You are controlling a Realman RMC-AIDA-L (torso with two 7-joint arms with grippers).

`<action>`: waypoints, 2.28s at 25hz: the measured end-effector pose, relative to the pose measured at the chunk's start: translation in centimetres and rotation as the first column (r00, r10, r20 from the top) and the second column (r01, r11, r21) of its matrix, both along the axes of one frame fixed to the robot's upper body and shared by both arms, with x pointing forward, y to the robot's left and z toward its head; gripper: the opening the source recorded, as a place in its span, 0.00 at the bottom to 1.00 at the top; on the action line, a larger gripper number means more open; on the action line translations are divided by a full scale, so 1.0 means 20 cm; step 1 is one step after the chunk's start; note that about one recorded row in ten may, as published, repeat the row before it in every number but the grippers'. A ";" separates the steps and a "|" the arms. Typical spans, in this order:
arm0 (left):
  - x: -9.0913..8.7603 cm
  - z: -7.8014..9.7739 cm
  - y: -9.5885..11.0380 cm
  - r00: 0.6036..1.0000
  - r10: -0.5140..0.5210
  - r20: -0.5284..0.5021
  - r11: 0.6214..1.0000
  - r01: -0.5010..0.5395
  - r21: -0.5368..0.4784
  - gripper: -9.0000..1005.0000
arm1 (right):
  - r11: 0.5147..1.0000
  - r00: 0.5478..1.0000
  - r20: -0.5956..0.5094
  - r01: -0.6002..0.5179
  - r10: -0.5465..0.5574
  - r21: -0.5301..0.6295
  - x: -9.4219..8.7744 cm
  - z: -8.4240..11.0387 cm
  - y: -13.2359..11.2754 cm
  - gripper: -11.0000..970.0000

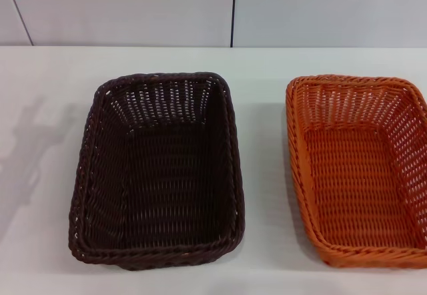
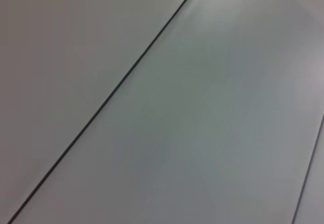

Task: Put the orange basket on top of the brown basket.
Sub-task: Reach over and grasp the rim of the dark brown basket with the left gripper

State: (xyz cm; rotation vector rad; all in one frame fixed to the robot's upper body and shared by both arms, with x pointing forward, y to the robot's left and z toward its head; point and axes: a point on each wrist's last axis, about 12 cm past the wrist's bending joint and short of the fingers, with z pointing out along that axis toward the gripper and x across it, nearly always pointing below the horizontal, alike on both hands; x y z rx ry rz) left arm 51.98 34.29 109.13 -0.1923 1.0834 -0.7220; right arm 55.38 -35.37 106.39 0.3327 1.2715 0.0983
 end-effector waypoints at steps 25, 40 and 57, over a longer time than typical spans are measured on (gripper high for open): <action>0.24 0.22 0.17 0.977 -0.135 -0.167 0.989 0.142 0.030 0.85 | 1.000 1.000 0.010 0.010 -0.010 0.014 0.02 0.01 0.00 0.69; 0.37 0.84 0.07 0.599 -0.140 -0.788 0.720 0.608 0.334 0.85 | 0.998 0.998 -0.038 0.059 -0.057 0.036 0.00 -0.02 -0.04 0.69; 0.29 0.73 -0.29 0.378 0.247 -0.892 0.642 0.626 0.443 0.84 | 0.995 0.994 -0.063 0.089 -0.086 0.036 -0.02 -0.04 -0.08 0.69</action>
